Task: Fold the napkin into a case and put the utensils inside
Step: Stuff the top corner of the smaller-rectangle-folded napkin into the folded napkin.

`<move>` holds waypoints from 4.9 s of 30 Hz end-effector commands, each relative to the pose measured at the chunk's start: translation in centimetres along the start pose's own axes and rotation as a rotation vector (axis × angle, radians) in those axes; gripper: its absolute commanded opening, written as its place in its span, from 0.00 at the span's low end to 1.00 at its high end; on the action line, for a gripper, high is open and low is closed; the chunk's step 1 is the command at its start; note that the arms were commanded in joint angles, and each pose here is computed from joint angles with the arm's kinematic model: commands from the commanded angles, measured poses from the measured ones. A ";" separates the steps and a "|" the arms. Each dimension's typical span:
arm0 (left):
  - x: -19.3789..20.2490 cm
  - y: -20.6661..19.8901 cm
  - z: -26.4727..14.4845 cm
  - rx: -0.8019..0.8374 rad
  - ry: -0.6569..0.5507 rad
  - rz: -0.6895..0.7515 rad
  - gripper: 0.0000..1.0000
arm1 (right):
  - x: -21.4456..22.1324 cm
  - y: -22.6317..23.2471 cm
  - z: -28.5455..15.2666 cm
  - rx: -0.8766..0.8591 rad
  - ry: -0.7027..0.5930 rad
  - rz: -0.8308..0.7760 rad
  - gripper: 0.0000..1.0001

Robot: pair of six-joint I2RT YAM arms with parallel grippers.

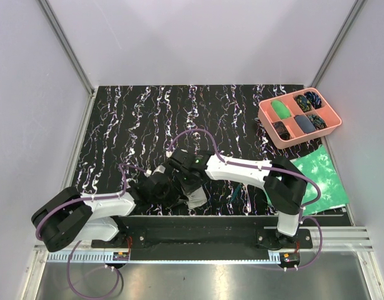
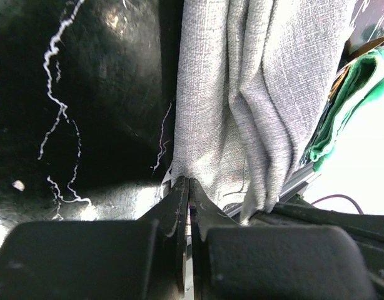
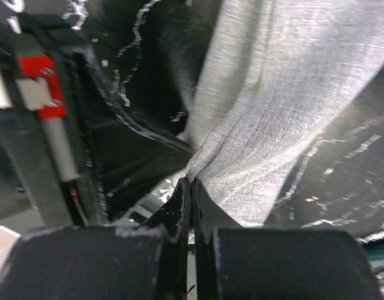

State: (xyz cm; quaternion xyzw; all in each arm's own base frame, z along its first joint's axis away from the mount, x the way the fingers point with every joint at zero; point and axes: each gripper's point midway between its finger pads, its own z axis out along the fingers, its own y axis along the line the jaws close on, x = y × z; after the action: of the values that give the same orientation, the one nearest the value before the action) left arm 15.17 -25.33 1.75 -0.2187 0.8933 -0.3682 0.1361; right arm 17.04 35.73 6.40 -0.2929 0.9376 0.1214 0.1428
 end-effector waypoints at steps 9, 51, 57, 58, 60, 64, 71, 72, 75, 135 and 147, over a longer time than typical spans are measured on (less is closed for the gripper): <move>0.0 -0.8 -0.1 0.022 -0.007 0.012 0.02 | 2.2 1.3 2.2 -0.094 0.046 0.077 0.00; -14.3 -3.7 3.6 -0.076 -0.161 0.114 0.16 | 0.5 -1.9 -1.2 -0.257 -0.099 0.255 0.42; -14.7 -3.0 3.9 -0.123 -0.160 0.141 0.13 | -0.9 -4.4 -3.6 -0.279 -0.172 0.308 0.54; -14.8 -2.9 3.9 -0.132 -0.163 0.144 0.12 | -1.1 -4.5 -3.7 -0.286 -0.174 0.307 0.56; -15.0 -2.9 3.8 -0.141 -0.165 0.150 0.12 | -1.7 -5.3 -3.6 -0.284 -0.179 0.324 0.56; -15.4 -2.8 3.6 -0.155 -0.171 0.174 0.10 | -3.2 -5.5 -3.3 -0.312 -0.200 0.347 0.55; -15.8 -3.5 3.5 -0.140 -0.177 0.189 0.09 | -2.6 -3.1 -0.6 -0.457 -0.135 0.387 0.26; -15.8 -3.5 3.5 -0.140 -0.179 0.188 0.09 | -2.5 -3.0 -0.1 -0.461 -0.128 0.390 0.25; -15.8 -3.5 3.4 -0.139 -0.187 0.182 0.09 | -2.0 -2.3 0.9 -0.482 -0.114 0.397 0.22; -2.9 0.3 -2.0 0.003 -0.046 0.072 0.19 | 1.9 -3.5 4.4 0.198 0.066 -0.004 0.30; -2.1 0.4 -0.8 -0.012 -0.022 0.076 0.18 | -0.9 -1.4 0.4 0.108 -0.036 0.024 0.00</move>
State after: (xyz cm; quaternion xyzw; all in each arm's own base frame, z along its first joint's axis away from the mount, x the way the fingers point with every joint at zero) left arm 15.94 -23.07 2.30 -0.1880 0.9053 -0.3514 0.1469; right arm 17.91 33.52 2.22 -0.2786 0.9501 0.0384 0.1347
